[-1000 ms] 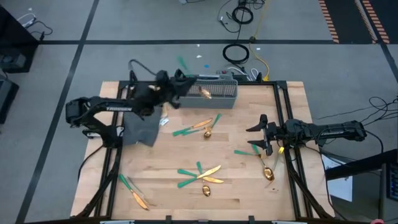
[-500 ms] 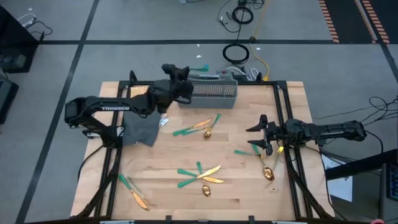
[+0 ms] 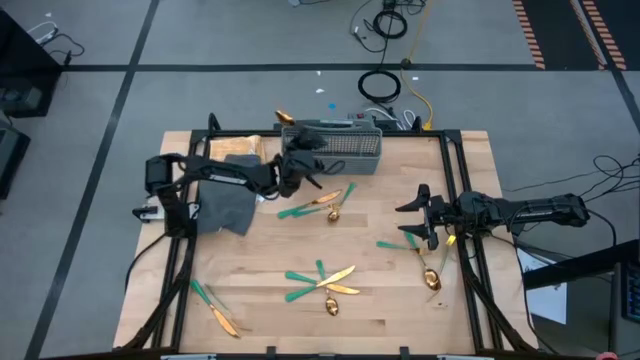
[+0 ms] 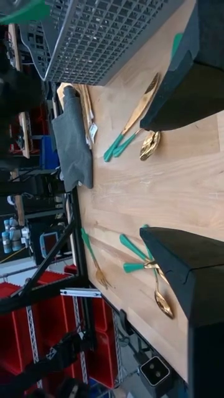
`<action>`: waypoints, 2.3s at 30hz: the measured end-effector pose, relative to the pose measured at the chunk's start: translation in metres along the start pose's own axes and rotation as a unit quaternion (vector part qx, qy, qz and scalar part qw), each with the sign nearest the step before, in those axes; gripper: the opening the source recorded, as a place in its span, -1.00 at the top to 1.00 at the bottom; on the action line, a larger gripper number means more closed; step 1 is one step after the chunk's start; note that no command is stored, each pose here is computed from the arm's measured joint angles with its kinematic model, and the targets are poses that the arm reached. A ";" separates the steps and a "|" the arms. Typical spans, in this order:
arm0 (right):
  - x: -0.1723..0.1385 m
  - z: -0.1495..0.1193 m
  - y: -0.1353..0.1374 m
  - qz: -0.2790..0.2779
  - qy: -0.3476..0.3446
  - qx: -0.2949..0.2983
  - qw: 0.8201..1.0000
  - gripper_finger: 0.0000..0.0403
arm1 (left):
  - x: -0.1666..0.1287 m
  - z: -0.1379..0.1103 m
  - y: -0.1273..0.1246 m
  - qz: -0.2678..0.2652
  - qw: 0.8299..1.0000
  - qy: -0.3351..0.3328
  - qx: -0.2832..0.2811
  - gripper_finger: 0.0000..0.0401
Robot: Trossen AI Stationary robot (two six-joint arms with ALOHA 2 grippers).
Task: Sort silverware
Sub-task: Put the green spoon into the gray silverware basket, then put the green fork into the gray silverware basket
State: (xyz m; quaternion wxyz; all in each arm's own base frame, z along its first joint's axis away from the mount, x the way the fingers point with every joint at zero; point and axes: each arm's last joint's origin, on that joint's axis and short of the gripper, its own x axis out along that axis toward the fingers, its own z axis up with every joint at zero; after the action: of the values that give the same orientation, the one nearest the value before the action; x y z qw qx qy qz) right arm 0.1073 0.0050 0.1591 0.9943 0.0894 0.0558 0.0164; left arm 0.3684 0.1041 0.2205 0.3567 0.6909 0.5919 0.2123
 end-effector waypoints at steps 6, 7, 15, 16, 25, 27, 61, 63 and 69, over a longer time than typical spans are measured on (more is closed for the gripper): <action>0.000 0.000 0.000 0.000 0.001 0.008 1.000 -0.26 | -0.002 0.009 -0.002 0.012 0.998 -0.022 0.052 0.96; 0.000 0.000 0.000 0.000 0.001 0.008 1.000 -0.26 | 0.000 0.008 -0.002 0.010 0.998 -0.020 0.052 0.96; 0.000 0.000 0.000 0.000 0.000 0.010 1.000 -0.26 | 0.015 0.001 -0.011 -0.018 0.996 -0.016 0.091 0.96; 0.000 0.000 0.000 0.000 0.000 0.010 1.000 -0.26 | 0.016 0.001 -0.013 -0.025 0.994 -0.021 0.106 0.96; 0.000 0.000 0.000 0.000 0.000 0.017 1.000 -0.26 | 0.016 0.004 -0.025 -0.053 0.984 -0.038 0.167 0.96; 0.000 0.000 0.000 0.000 0.000 0.017 1.000 -0.26 | 0.016 0.004 -0.024 -0.053 0.984 -0.038 0.168 0.95; -0.001 0.013 -0.002 -0.062 -0.076 0.033 0.995 -0.26 | -0.035 -0.046 0.091 0.094 0.977 0.015 -0.191 0.68; -0.002 0.020 -0.001 -0.058 -0.091 0.029 0.994 -0.26 | -0.059 -0.070 0.112 0.130 0.946 -0.003 -0.297 0.68; 0.000 0.028 0.002 -0.082 0.017 0.027 0.996 -0.26 | -0.129 -0.148 0.131 0.178 0.799 -0.128 -0.560 0.68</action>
State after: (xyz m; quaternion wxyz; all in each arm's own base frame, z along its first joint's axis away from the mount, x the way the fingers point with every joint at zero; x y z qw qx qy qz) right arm 0.1108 0.0019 0.1870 0.9884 0.1111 0.0801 -0.0655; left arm 0.3225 0.0089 0.4319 0.7098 0.4844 0.1851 0.4767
